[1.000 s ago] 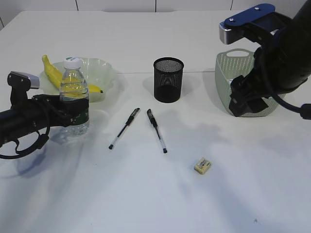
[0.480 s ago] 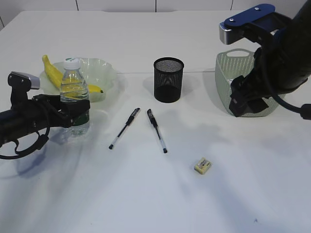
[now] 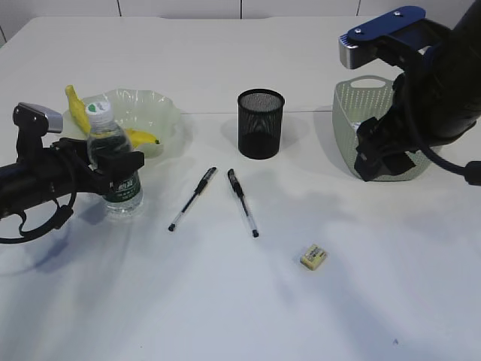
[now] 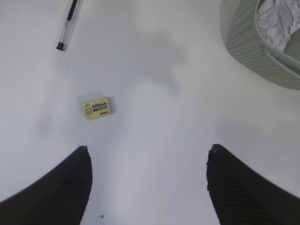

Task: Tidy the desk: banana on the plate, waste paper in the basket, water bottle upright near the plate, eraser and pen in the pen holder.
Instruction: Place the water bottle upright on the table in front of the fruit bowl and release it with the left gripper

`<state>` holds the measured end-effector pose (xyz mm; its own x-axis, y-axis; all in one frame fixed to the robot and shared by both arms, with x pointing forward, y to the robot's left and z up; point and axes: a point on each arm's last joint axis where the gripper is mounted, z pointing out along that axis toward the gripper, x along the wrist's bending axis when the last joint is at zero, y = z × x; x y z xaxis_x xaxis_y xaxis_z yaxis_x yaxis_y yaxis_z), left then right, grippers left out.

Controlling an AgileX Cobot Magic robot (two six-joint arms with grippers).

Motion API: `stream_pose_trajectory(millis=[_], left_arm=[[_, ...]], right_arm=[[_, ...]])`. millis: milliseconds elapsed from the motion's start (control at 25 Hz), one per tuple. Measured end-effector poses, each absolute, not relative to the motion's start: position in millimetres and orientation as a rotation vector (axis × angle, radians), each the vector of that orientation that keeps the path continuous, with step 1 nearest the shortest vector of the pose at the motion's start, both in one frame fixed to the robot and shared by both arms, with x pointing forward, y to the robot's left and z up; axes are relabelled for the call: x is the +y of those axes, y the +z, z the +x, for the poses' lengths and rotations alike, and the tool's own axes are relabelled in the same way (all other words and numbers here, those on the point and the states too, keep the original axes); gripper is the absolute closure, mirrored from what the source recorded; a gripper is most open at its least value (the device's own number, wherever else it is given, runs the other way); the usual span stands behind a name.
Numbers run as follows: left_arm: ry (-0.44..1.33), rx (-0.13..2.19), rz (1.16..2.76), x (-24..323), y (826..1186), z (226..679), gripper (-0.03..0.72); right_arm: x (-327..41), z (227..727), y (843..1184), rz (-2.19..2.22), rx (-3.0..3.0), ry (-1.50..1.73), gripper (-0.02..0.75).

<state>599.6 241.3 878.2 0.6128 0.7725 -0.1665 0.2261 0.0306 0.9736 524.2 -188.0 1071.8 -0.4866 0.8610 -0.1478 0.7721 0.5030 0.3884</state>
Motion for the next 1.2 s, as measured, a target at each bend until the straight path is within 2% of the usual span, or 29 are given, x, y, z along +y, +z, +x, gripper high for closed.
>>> stream_pose_trajectory(millis=[320,1200], left_arm=[[0.529,0.862,1.516,241.3,883.9,599.9,0.087],[0.705,0.652,1.408,240.9,979.2,590.5,0.095]], right_arm=[[-188.1,524.3,1071.8,1.366,2.427,0.386,0.169],[-189.0,524.7,1071.9,1.355,2.424,0.374,0.169]])
